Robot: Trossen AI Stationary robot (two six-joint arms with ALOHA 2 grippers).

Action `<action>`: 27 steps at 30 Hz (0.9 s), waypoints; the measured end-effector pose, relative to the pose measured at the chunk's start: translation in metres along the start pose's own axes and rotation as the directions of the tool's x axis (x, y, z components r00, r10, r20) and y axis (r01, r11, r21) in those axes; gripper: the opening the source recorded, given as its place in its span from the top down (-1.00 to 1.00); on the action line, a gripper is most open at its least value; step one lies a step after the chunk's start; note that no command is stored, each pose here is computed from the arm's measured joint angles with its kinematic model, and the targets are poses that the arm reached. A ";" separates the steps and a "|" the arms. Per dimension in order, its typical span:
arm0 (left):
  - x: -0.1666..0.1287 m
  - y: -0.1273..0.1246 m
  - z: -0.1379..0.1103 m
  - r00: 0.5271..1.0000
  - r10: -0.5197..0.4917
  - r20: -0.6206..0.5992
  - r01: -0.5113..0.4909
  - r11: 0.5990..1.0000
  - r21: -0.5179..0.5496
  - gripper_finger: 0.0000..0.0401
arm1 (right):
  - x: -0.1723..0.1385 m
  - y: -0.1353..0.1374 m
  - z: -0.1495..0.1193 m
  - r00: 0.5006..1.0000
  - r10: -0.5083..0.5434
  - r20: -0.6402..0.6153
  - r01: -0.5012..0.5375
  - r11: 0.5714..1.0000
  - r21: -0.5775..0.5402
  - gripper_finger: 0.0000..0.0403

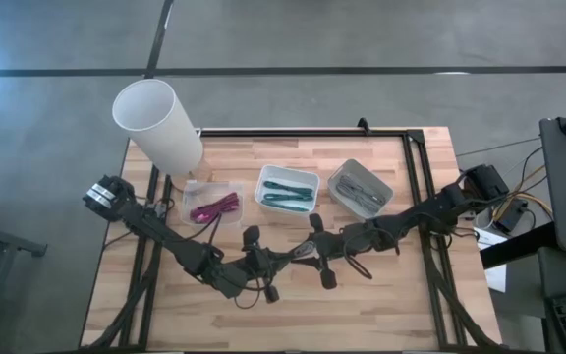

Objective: Pick & Place USB Port
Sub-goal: Put the black patterned charger cable into the gray bin

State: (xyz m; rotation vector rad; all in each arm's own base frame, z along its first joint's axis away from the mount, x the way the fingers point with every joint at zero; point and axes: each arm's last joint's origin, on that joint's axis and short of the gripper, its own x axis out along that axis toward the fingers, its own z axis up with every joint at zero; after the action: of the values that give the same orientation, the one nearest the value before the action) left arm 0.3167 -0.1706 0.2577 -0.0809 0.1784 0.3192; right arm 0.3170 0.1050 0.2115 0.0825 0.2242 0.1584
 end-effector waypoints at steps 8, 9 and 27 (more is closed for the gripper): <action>0.001 0.001 0.000 1.000 0.005 -0.001 -0.005 1.000 0.001 1.00 | 0.000 0.000 0.000 1.000 -0.001 -0.003 0.001 1.000 0.009 0.60; 0.001 0.001 -0.001 1.000 0.005 -0.002 -0.005 1.000 0.002 1.00 | 0.000 0.000 0.000 1.000 -0.001 -0.005 0.001 1.000 0.012 0.64; 0.001 0.003 -0.005 1.000 0.012 -0.008 -0.012 1.000 -0.014 0.85 | 0.000 0.000 -0.001 1.000 -0.002 -0.007 0.002 1.000 0.019 0.87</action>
State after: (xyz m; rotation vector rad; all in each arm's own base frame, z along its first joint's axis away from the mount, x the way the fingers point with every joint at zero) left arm 0.3157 -0.1679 0.2529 -0.0953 0.1844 0.3323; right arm 0.3170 0.1047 0.2108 0.1002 0.2327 0.1548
